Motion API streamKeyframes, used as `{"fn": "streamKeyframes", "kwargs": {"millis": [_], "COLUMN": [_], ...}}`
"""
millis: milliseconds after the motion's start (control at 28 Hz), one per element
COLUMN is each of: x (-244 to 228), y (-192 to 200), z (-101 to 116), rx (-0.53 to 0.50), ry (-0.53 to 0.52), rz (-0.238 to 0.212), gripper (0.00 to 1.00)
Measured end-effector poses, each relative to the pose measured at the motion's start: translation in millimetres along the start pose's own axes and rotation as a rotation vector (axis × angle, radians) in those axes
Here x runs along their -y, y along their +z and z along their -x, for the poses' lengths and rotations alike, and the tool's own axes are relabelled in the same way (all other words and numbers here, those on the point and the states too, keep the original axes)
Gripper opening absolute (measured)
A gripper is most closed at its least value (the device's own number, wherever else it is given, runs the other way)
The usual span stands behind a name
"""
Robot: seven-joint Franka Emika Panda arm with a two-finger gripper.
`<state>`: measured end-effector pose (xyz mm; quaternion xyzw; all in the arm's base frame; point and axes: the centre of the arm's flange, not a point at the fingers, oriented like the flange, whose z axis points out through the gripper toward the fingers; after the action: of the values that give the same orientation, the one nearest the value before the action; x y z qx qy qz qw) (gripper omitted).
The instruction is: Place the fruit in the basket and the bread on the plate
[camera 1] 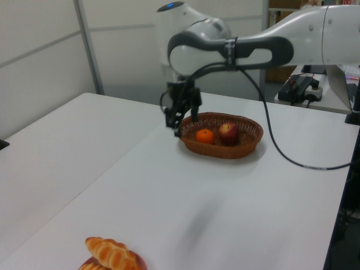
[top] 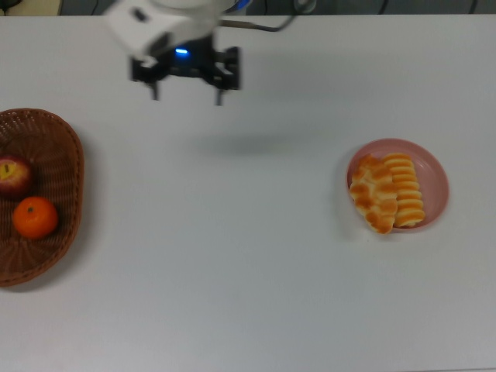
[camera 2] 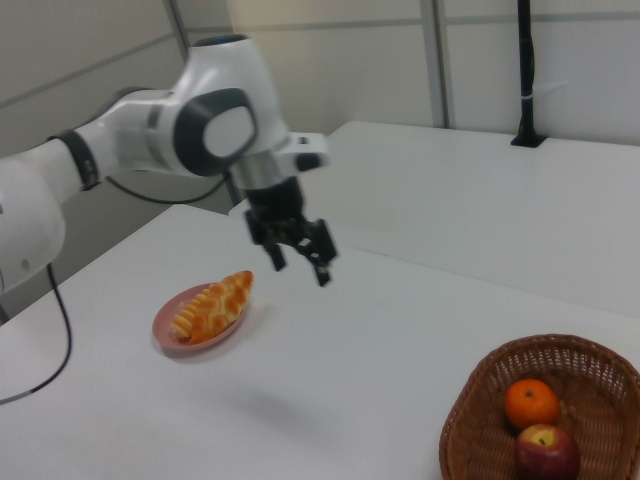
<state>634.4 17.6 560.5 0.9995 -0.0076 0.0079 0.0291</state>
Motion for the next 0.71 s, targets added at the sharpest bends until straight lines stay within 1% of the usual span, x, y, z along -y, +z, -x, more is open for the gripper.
{"fn": "streamKeyframes", "kwargs": {"millis": [179,357,536,714], "x": [-52.2,-86.0,-99.8,-100.2], "y": [1.0,4.9,7.5,15.0], "z": [0.8,2.8,4.1,2.6], "rx": [0.002,0.005,0.008,0.021], "ry": [0.035,0.045,0.051,0.049], "rz": [-0.030,-0.062,-0.067,-0.069], "gripper": [1.00,1.00,1.00,1.00]}}
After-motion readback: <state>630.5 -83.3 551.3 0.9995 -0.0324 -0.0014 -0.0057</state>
